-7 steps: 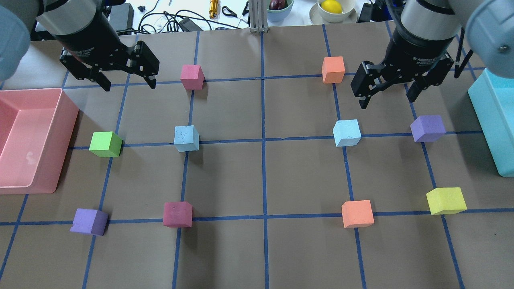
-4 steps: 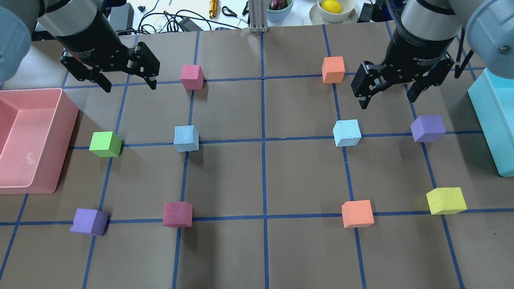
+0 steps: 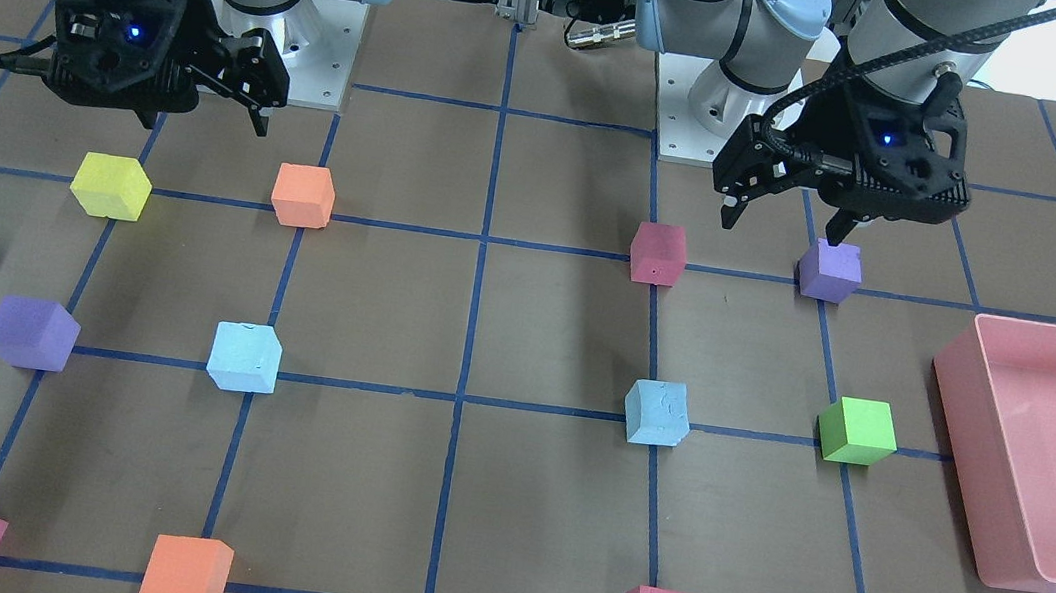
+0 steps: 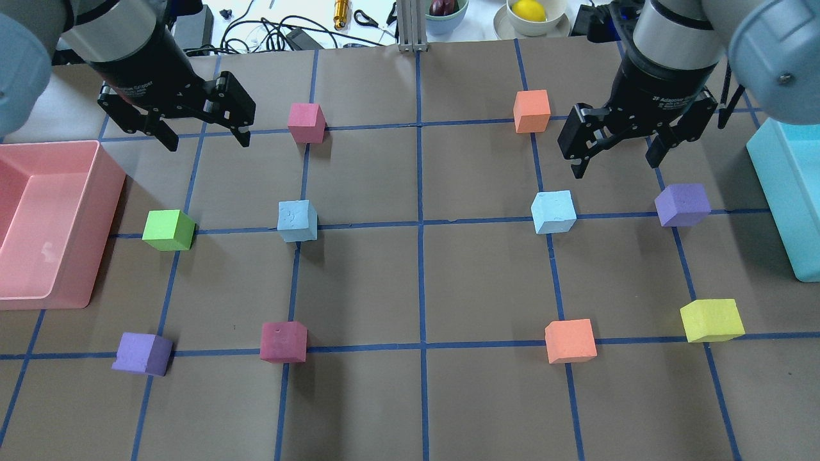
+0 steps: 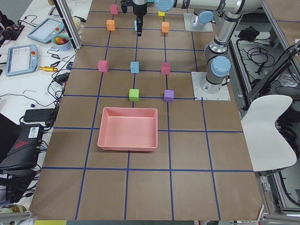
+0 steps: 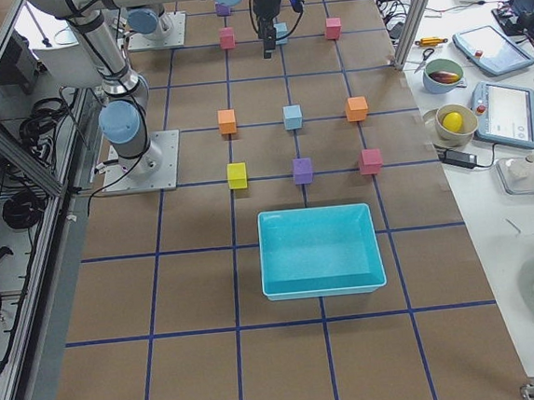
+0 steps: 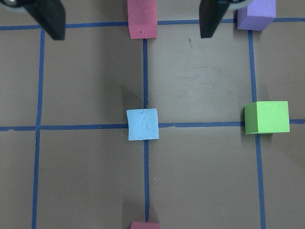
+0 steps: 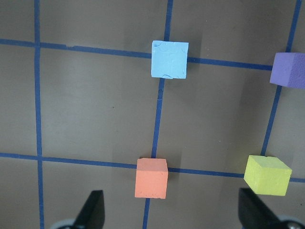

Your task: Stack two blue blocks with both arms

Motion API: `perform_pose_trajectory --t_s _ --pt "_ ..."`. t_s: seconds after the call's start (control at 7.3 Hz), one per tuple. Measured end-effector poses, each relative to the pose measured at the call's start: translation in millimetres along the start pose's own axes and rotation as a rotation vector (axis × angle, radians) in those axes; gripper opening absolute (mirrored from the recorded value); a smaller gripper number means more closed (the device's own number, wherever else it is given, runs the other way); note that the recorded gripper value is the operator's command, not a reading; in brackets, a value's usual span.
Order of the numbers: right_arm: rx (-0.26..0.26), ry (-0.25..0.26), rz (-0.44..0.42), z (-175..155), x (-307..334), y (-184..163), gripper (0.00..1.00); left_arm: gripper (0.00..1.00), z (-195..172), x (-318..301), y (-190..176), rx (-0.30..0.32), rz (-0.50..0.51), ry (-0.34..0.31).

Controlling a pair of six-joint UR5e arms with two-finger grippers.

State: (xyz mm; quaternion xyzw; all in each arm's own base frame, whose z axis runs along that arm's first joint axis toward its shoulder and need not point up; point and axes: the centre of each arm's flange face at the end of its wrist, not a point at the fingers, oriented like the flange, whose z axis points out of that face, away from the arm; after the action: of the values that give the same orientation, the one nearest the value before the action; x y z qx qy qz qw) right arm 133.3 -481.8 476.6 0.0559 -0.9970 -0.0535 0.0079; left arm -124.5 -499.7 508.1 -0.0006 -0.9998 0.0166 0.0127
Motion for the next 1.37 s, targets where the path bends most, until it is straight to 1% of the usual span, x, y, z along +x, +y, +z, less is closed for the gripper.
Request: perform_pose_trajectory --t_s 0.14,0.27,0.41,0.68,0.82,0.96,1.1,1.23,1.37 --pt "-0.036 -0.009 -0.005 19.4 1.9 -15.8 1.0 1.0 0.3 0.0 0.2 0.0 0.0 0.001" --pt "-0.076 -0.016 -0.005 48.8 5.9 -39.5 1.0 1.0 0.5 0.1 0.1 0.001 0.0 0.001" --pt "-0.085 -0.016 -0.005 80.0 11.1 -67.1 1.0 1.0 1.1 0.1 0.0 -0.001 0.0 0.001" --pt "-0.067 -0.015 -0.004 139.5 16.7 -114.4 1.0 1.0 2.8 0.5 0.0 -0.006 0.001 0.001" --pt "-0.065 -0.016 -0.004 171.0 18.0 -130.7 1.0 1.0 5.9 0.9 -1.0 -0.013 0.002 0.001" --pt "-0.067 -0.019 -0.003 196.3 18.0 -135.9 1.0 1.0 11.9 0.8 -2.9 -0.024 0.003 0.001" --pt "-0.072 -0.02 -0.004 217.8 17.0 -133.0 1.0 1.0 25.1 0.3 -6.3 -0.045 0.002 0.001" --pt "-0.076 -0.02 -0.005 237.8 15.7 -125.6 1.0 1.0 49.3 -0.3 -11.6 -0.073 -0.001 0.003" --pt "-0.071 -0.018 -0.009 255.9 14.2 -117.1 1.0 1.0 80.9 -1.0 -16.2 -0.09 -0.004 0.004"
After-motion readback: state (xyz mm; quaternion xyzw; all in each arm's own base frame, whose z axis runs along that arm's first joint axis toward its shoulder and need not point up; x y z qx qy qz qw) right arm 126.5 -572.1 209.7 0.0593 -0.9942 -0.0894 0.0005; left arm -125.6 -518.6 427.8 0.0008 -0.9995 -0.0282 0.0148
